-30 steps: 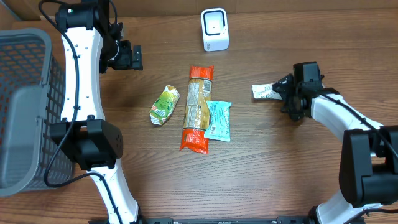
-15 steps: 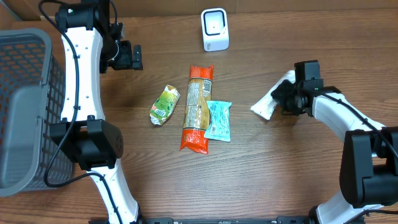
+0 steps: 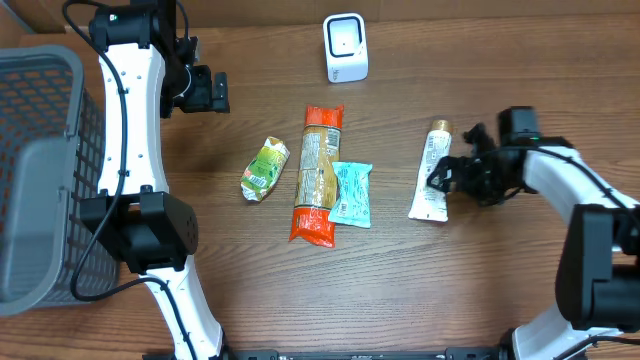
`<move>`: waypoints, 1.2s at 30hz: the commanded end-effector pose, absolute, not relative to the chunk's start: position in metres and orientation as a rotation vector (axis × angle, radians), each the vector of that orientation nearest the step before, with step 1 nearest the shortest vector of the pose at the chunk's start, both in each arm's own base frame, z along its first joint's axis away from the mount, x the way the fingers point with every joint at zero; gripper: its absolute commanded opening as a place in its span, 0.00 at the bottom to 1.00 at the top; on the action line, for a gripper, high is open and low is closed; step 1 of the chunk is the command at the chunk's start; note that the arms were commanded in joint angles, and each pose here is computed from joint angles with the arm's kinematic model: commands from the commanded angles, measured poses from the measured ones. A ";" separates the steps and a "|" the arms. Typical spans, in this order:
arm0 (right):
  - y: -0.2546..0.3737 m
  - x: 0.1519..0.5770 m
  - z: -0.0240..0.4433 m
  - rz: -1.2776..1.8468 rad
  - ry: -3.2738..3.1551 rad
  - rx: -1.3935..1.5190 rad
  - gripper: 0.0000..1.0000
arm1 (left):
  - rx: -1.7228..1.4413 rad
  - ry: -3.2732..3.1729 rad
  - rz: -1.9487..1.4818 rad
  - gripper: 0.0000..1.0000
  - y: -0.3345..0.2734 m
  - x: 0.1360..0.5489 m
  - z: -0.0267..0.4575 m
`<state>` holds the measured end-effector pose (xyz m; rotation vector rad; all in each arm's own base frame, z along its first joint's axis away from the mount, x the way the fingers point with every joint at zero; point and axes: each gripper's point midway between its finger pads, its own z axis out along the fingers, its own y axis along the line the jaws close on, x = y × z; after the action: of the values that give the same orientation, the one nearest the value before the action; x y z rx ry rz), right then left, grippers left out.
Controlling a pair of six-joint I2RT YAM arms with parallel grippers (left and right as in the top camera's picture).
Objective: Scan the item barcode
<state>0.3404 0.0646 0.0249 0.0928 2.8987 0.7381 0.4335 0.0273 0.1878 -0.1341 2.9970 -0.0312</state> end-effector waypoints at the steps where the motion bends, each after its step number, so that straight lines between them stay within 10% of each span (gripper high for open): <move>1: 0.071 0.348 0.038 0.895 2.803 -0.003 0.99 | -0.104 3.009 -0.021 1.00 0.028 0.434 0.184; 17: 0.103 0.354 -0.017 0.885 2.870 0.003 0.82 | -0.104 3.009 -0.021 1.00 0.028 0.434 0.184; 24: 0.102 0.324 -0.053 0.922 3.030 0.082 0.40 | -0.104 3.009 -0.021 1.00 0.028 0.434 0.184; 36: 0.099 0.348 -0.006 1.201 2.938 0.188 0.04 | -0.104 3.009 -0.021 1.00 0.028 0.434 0.184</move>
<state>0.3519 0.1207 0.0110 0.0870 2.8484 1.2520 0.4334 0.0273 0.1878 -0.1341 2.9974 -0.0312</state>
